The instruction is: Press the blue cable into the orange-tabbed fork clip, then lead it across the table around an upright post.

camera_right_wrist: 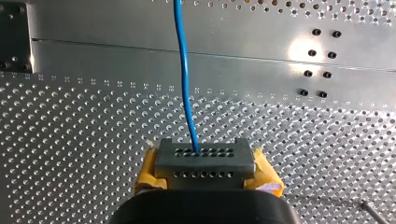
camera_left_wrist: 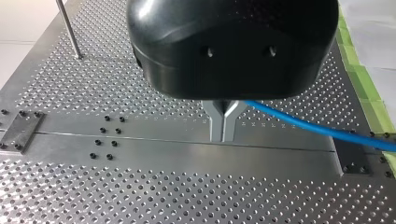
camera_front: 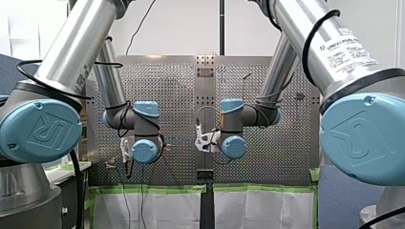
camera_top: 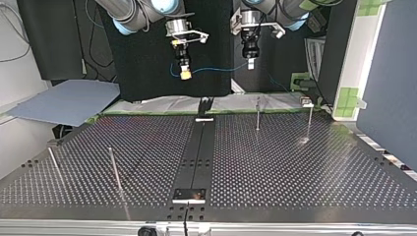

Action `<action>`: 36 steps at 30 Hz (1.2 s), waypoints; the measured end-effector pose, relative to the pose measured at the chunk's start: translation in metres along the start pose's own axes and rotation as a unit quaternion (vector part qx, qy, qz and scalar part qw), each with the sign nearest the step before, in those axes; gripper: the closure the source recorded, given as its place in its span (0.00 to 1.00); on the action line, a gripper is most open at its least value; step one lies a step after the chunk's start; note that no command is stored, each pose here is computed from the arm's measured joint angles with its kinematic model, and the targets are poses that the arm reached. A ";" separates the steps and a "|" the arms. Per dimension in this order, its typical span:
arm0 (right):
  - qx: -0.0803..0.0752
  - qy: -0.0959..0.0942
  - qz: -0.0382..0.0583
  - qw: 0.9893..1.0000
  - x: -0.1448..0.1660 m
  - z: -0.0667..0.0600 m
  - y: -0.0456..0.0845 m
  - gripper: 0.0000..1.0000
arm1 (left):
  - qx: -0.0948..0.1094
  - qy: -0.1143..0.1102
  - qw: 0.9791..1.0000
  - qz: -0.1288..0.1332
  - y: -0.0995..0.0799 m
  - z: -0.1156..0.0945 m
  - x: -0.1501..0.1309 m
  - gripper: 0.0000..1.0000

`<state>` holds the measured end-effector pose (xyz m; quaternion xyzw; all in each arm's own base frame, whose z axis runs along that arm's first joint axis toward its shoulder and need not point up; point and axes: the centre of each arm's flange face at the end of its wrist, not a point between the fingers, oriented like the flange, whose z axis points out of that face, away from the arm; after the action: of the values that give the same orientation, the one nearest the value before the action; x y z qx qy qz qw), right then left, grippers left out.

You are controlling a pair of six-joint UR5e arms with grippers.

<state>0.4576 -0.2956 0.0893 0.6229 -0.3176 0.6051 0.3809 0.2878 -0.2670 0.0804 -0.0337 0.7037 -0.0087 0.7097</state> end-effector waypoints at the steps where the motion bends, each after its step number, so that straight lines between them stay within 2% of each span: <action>1: 0.000 0.000 0.000 1.000 0.000 0.000 0.000 1.00 | 0.000 0.000 1.000 0.000 0.000 0.000 0.000 1.00; 10: -0.001 -0.002 -0.001 1.000 -0.001 0.001 0.000 1.00 | 0.000 0.000 1.000 0.000 0.000 0.000 0.000 1.00; 13: -0.002 -0.015 -0.006 1.000 -0.010 0.002 0.000 1.00 | -0.001 -0.001 1.000 0.000 0.000 0.000 0.000 1.00; 16: 0.000 -0.038 -0.013 0.999 -0.025 -0.001 -0.001 1.00 | -0.001 -0.001 1.000 0.000 0.000 0.001 0.000 1.00; 19: 0.003 -0.064 -0.020 0.998 -0.042 -0.007 -0.001 1.00 | -0.001 -0.001 1.000 0.000 0.000 0.001 0.000 1.00; 23: 0.006 -0.094 -0.028 0.995 -0.062 -0.014 -0.001 1.00 | -0.001 -0.001 1.000 0.000 0.000 0.001 0.000 1.00; 26: 0.006 -0.101 -0.030 0.994 -0.067 -0.016 -0.001 1.00 | -0.001 -0.001 1.000 0.000 0.000 0.001 0.000 1.00; 31: 0.007 -0.104 -0.031 0.994 -0.069 -0.017 -0.001 1.00 | -0.001 0.000 1.000 0.001 0.001 0.000 0.000 1.00; 36: 0.007 -0.104 -0.031 0.994 -0.069 -0.017 -0.001 1.00 | 0.002 0.021 1.000 0.022 0.007 0.000 0.009 1.00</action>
<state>0.4448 -0.2851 0.0198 0.6945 -0.3319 0.5269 0.3604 0.2876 -0.2604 0.0708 -0.0162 0.7190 0.0045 0.6948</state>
